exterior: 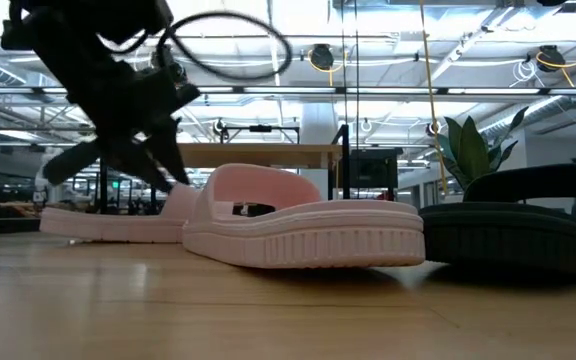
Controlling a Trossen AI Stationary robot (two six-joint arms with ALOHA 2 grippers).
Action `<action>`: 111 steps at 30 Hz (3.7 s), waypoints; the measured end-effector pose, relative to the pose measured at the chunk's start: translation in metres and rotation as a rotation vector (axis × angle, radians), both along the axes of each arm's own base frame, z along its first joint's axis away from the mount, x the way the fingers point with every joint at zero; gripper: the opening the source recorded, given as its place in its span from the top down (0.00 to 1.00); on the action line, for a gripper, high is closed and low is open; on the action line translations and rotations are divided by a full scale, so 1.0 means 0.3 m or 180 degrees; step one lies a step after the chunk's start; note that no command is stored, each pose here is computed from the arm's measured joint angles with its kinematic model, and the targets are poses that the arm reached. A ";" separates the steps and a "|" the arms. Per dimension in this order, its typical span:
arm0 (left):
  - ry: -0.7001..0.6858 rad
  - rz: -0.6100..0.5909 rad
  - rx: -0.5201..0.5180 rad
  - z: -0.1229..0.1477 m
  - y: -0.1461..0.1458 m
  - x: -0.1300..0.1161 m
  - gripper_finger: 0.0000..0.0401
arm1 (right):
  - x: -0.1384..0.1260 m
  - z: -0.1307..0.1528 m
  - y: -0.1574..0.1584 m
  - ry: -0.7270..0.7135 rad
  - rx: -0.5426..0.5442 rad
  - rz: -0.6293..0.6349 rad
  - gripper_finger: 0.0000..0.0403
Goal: Pick and place slides into the shelf
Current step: Put the top pink slipper on the shelf
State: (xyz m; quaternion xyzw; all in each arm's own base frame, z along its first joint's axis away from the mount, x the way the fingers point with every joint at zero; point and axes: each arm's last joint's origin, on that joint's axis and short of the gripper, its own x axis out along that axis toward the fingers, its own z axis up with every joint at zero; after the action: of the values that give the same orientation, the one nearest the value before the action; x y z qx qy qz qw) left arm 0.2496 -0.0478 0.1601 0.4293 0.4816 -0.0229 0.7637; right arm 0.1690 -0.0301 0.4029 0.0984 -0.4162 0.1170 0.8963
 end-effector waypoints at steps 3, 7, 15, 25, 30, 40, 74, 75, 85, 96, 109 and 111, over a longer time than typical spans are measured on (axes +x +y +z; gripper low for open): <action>0.0017 -0.0011 0.0036 -0.027 -0.004 0.020 0.79 | 0.002 -0.001 0.000 0.0017 0.0006 0.0003 0.47; 0.0050 0.0006 0.0068 -0.056 -0.005 0.033 0.79 | 0.006 -0.004 -0.001 0.0044 0.0011 -0.0005 0.47; 0.0033 0.0057 0.0144 -0.048 0.000 0.030 0.90 | 0.009 -0.007 -0.002 0.0079 0.0019 -0.0006 0.47; -0.0079 0.0593 -0.0095 0.099 0.010 0.018 0.99 | 0.011 -0.007 -0.004 0.0072 0.0016 -0.0108 0.47; -0.0341 0.0896 -0.0401 0.255 0.005 0.007 0.99 | 0.015 -0.010 -0.011 0.0092 0.0073 -0.0187 0.47; -0.1895 0.1538 -0.0706 0.624 0.011 0.002 1.00 | 0.020 -0.014 -0.015 0.0156 0.0138 -0.0203 0.47; -0.1355 0.3210 0.2520 0.984 0.356 0.224 1.00 | 0.024 -0.018 -0.016 0.0255 0.0364 0.0062 0.47; -0.1332 0.3250 0.2536 0.977 0.372 0.222 1.00 | 0.025 -0.019 -0.016 0.0266 0.0384 0.0082 0.47; -0.0860 0.3324 0.2737 0.792 0.464 0.218 1.00 | 0.028 -0.022 -0.017 0.0313 0.0426 0.0117 0.47; -0.0707 0.3374 0.2273 0.629 0.561 0.173 1.00 | 0.028 -0.022 -0.017 0.0315 0.0424 0.0114 0.47; -0.0527 0.4190 0.1523 0.567 0.618 0.012 1.00 | 0.027 -0.021 -0.025 0.0238 0.0393 -0.0329 0.47; -0.0550 0.4095 0.1509 0.568 0.613 0.029 1.00 | 0.027 -0.021 -0.028 0.0221 0.0405 -0.0437 0.47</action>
State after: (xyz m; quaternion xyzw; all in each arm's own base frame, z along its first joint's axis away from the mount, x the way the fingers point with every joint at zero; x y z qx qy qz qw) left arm 0.2582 0.1362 0.3306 0.2140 0.5700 0.5749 0.5466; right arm 0.1771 -0.0386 0.3966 0.1304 -0.3973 0.0252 0.9080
